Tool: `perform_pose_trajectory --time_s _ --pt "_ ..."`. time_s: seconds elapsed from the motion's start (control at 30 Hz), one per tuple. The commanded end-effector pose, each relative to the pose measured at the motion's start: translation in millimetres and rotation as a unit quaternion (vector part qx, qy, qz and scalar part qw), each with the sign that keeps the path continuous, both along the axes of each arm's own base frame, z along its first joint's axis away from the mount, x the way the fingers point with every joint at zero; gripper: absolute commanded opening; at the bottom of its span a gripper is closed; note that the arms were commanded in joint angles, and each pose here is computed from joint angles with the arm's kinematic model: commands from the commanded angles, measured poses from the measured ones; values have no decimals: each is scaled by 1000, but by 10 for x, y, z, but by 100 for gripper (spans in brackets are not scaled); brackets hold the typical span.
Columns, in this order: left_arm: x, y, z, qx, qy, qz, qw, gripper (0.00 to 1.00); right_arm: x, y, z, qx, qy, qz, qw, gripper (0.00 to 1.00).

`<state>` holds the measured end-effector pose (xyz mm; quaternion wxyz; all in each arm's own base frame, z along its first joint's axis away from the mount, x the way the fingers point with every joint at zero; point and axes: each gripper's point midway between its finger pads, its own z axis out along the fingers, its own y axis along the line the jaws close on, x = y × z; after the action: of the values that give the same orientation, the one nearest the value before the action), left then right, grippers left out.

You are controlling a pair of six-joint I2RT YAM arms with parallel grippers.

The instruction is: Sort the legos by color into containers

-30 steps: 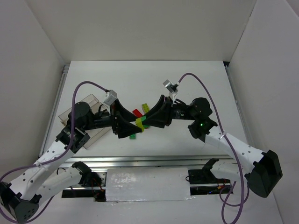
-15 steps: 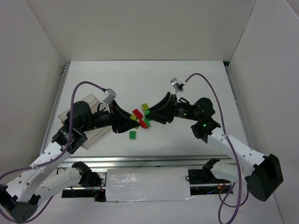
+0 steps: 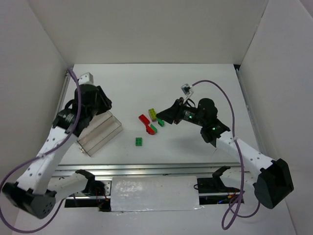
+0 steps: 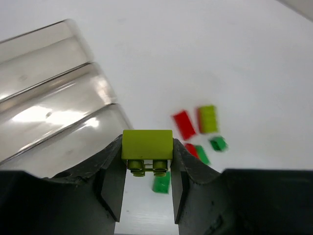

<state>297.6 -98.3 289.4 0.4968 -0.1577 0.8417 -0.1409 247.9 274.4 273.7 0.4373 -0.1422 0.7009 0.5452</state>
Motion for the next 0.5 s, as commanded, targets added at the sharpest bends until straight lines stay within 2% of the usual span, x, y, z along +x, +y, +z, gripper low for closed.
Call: perform_pose_trajectory --time_s 0.0,0.17,0.23,0.4,0.47 --pt "47 765 -540 25 113 194 974 0 98 158 78 -65 -27 -53 996 0" --pt "440 1073 -878 10 145 302 942 0 -41 363 77 -57 -19 -8 998 0" --pt "536 1179 -1116 29 172 332 927 0 -94 400 68 -56 -17 9 998 0" --pt "650 1197 -1476 33 205 336 919 0 -216 430 -32 -71 -14 30 997 0" --pt "653 1199 -1604 36 215 338 916 8 -216 423 -64 -73 -13 28 997 0"
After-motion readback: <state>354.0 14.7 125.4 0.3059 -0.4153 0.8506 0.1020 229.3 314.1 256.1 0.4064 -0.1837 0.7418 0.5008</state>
